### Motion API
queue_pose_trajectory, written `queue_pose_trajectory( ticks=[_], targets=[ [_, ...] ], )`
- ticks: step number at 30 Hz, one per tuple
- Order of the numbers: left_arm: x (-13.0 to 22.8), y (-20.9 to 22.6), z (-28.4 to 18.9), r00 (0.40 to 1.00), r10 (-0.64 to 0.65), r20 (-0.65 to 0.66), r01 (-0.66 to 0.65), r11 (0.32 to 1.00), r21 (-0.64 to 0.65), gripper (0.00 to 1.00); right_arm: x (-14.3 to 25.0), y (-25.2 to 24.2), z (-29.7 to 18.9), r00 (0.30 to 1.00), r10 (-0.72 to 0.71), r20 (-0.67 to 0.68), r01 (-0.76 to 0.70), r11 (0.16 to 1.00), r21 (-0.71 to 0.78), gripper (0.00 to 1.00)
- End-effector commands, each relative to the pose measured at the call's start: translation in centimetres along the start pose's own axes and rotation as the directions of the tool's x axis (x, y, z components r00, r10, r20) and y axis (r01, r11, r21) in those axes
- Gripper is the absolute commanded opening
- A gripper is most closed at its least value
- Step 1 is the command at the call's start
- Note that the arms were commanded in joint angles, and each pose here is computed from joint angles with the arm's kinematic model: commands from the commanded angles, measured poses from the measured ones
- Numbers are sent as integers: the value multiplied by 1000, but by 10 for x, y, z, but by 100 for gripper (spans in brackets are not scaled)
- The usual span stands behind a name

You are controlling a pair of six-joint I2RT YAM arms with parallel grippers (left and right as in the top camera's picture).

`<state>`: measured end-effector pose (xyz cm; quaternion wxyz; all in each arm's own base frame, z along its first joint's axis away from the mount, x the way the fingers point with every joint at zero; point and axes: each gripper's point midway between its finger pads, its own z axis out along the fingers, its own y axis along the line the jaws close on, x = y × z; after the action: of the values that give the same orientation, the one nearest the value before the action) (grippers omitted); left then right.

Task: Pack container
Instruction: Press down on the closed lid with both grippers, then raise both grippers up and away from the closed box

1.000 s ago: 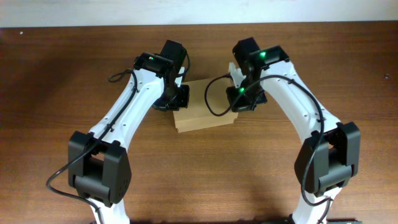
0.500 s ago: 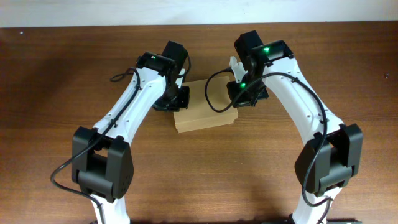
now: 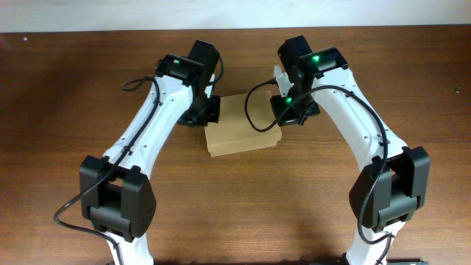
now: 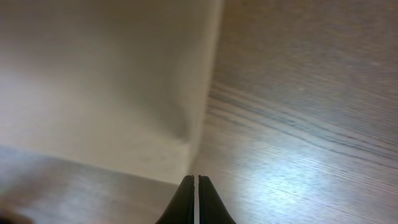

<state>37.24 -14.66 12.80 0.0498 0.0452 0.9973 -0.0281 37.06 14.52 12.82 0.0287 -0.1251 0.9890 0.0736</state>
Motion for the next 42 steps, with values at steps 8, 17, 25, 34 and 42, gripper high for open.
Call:
queue_pose_trajectory(
  ticks=[8,17,25,34,42],
  targets=[
    [-22,46,-18,991,-101,90,105,994,-34,3,-5,-33,7,999,53,-3,-53,997,62,5],
    [-34,50,14,991,-101,89,105,994,-36,2,6,-26,51,993,64,-102,-64,998,1,4],
    [-39,50,45,994,-94,49,96,994,-45,3,20,-1,52,987,5,-162,-17,997,-74,4],
    [-49,45,62,994,-90,58,91,996,-14,3,35,18,52,975,-44,-217,28,997,-75,4],
    [-50,39,68,996,-69,49,68,998,14,3,35,19,54,975,-58,-214,47,997,-52,4]
  ],
)
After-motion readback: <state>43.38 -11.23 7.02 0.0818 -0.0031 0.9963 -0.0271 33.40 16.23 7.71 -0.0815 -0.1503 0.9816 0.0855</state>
